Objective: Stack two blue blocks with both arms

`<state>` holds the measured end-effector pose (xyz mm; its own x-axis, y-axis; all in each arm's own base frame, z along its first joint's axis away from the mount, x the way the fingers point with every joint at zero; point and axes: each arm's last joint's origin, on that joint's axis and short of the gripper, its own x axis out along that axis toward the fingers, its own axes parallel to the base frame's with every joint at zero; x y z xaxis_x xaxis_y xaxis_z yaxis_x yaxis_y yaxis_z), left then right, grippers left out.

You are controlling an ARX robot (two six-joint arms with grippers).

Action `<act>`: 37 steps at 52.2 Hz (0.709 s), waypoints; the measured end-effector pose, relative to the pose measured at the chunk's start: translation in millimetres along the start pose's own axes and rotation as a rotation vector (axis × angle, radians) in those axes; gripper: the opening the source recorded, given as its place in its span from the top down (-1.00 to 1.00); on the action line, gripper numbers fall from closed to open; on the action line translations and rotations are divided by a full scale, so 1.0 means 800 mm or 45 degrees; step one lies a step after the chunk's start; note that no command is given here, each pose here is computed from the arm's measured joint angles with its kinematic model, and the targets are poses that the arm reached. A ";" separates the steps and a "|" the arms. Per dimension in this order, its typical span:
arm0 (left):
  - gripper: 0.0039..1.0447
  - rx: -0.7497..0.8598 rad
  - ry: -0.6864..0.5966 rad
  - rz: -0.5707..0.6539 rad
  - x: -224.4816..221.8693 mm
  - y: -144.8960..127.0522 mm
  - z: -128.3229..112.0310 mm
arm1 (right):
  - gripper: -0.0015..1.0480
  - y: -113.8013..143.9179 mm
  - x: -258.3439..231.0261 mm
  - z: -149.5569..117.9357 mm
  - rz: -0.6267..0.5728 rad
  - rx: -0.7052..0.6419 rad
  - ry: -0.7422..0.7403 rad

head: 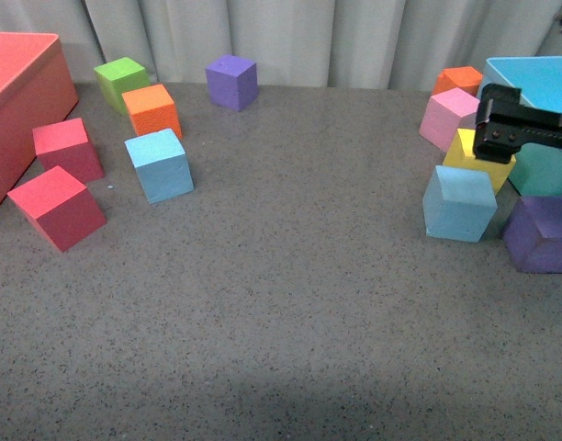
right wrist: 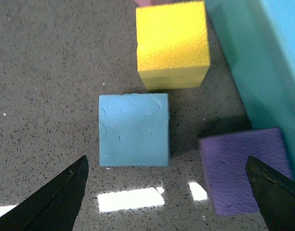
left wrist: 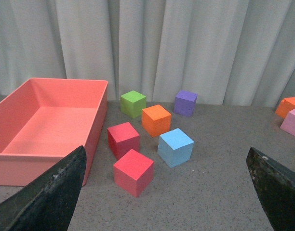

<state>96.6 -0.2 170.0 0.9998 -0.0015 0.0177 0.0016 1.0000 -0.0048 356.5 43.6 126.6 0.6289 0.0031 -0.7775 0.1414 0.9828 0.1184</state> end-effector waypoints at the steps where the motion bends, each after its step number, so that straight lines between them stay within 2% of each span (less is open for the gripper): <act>1: -0.88 0.000 0.000 0.000 0.000 0.000 0.000 | -0.81 0.002 0.007 0.000 0.001 -0.001 0.027; 11: -0.88 0.000 0.000 0.000 0.000 0.000 0.000 | -0.81 0.010 0.044 -0.002 -0.004 0.000 0.127; 37: -0.88 0.000 0.000 0.000 0.000 0.000 0.000 | -0.81 0.030 0.092 0.008 0.019 -0.037 0.213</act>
<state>96.6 -0.2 170.0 0.9998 -0.0015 0.0177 0.0016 1.0000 -0.0048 411.0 66.6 75.9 0.4947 0.0460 -0.8678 0.1093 0.9874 0.1147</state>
